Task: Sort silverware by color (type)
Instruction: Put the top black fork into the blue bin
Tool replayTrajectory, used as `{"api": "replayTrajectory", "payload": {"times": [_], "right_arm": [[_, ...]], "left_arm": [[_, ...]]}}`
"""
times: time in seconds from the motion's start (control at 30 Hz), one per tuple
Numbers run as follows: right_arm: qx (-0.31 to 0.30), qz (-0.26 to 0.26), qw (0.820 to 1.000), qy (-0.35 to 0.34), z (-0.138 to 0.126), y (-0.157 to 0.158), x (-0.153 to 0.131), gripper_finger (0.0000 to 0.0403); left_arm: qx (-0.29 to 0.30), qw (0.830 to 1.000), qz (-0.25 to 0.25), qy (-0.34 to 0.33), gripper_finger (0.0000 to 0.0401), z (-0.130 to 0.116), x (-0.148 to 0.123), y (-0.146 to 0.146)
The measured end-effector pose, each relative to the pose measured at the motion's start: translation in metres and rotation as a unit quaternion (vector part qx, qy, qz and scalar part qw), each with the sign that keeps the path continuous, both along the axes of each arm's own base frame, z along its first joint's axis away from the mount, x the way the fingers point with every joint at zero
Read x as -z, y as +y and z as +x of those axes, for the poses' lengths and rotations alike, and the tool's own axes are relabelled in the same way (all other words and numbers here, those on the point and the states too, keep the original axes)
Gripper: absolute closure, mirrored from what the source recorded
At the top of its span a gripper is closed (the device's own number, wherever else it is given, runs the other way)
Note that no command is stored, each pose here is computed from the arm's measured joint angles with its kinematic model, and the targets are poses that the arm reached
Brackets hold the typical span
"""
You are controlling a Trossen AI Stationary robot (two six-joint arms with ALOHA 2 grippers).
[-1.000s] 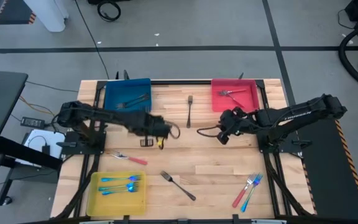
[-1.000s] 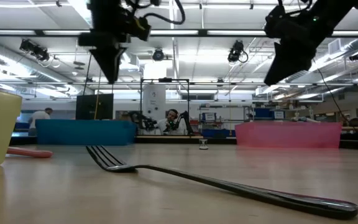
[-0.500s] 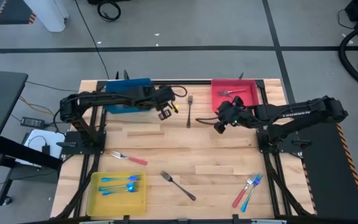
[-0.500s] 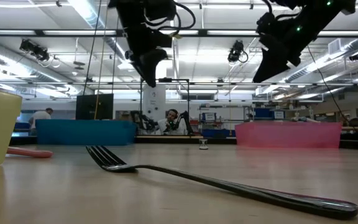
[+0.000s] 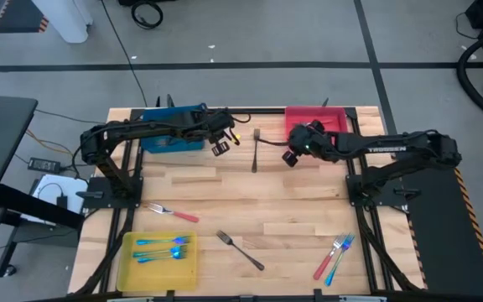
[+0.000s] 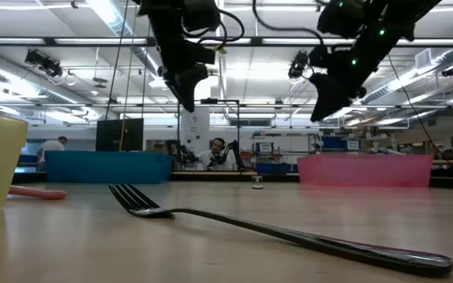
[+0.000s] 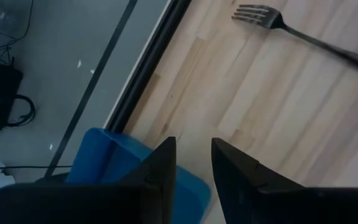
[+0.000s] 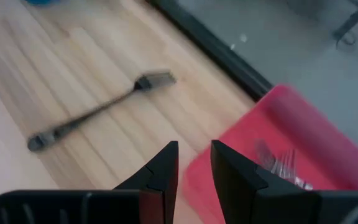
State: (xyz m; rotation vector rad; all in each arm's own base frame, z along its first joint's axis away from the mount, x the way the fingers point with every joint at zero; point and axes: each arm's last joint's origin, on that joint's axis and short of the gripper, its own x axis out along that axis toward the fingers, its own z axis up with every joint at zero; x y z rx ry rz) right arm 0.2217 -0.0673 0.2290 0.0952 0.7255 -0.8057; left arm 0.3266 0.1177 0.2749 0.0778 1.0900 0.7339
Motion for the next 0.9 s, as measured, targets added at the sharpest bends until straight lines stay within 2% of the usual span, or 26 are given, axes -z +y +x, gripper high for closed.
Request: {"api": "replayTrajectory", "payload": {"times": [0.13, 0.27, 0.37, 0.5, 0.57, 0.77, 0.9], "right_arm": [[-0.007, 0.035, 0.999, 0.027, 0.004, -0.009, 0.014, 0.03], [-0.035, 0.078, 0.996, 0.024, 0.008, -0.011, 0.02, 0.03], [-0.047, 0.11, 0.993, 0.007, 0.009, -0.01, 0.02, 0.03], [-0.047, 0.139, 0.988, -0.038, 0.014, -0.009, 0.019, 0.03], [-0.047, 0.138, 0.988, -0.05, 0.017, -0.01, 0.018, 0.03], [-0.077, 0.111, 0.989, -0.051, 0.025, -0.012, 0.02, 0.03], [-0.101, 0.085, 0.99, -0.047, 0.029, -0.014, 0.021, 0.03]], "left_arm": [[0.0, 1.0, -0.009, 0.03, 0.0299, -0.005, 0.003, -0.001], [-0.004, 0.998, -0.023, 0.064, 0.0299, -0.011, 0.005, -0.004], [-0.005, 0.996, -0.031, 0.082, 0.0299, -0.015, 0.007, -0.005], [-0.008, 0.992, -0.078, 0.096, 0.0299, -0.021, 0.016, -0.009], [-0.018, 0.989, -0.103, 0.106, 0.0299, -0.028, 0.026, -0.012], [-0.058, 0.983, -0.123, 0.125, 0.0299, -0.046, 0.055, -0.018], [-0.079, 0.979, -0.13, 0.132, 0.0299, -0.051, 0.058, -0.021]]}}
